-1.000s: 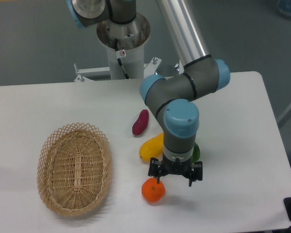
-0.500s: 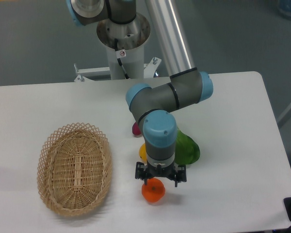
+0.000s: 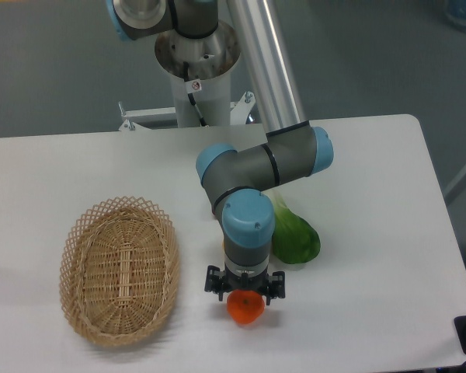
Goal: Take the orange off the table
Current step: 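Lower the gripper around the orange and close the fingers on it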
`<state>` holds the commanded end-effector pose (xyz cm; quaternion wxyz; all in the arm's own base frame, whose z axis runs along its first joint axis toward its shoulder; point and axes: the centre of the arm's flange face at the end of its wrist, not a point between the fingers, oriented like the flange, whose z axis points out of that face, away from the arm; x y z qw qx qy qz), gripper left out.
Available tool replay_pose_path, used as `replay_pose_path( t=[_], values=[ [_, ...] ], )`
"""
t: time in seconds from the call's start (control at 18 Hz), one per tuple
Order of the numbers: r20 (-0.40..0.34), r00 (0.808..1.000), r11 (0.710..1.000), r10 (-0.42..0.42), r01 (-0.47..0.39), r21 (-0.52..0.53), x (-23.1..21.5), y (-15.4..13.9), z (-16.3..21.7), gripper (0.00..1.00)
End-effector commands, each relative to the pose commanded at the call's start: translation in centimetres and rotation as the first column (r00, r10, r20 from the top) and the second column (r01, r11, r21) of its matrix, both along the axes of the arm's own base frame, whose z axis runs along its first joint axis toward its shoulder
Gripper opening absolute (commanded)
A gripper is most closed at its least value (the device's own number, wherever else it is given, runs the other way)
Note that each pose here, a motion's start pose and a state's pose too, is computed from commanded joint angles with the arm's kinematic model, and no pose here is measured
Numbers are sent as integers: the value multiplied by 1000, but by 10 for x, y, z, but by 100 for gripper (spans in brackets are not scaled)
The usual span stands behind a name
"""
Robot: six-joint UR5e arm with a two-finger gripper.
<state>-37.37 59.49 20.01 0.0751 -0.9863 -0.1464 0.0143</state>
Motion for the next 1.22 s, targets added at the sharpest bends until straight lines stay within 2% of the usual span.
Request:
replay_pose_path(
  t=[0.61, 0.67, 0.78, 0.83, 1.22],
  values=[
    [11, 1000, 1000, 5, -5, -13, -2, 0, -13, 100],
    [10, 1000, 1000, 3, -3, -12, -1, 1, -12, 97],
    [10, 1000, 1000, 6, -6, -12, -1, 0, -11, 75],
    [10, 1000, 1000, 6, -6, -12, -1, 0, -11, 70],
    [1, 1000, 1000, -6, 6, -5, -2, 0, -4, 61]
  ],
)
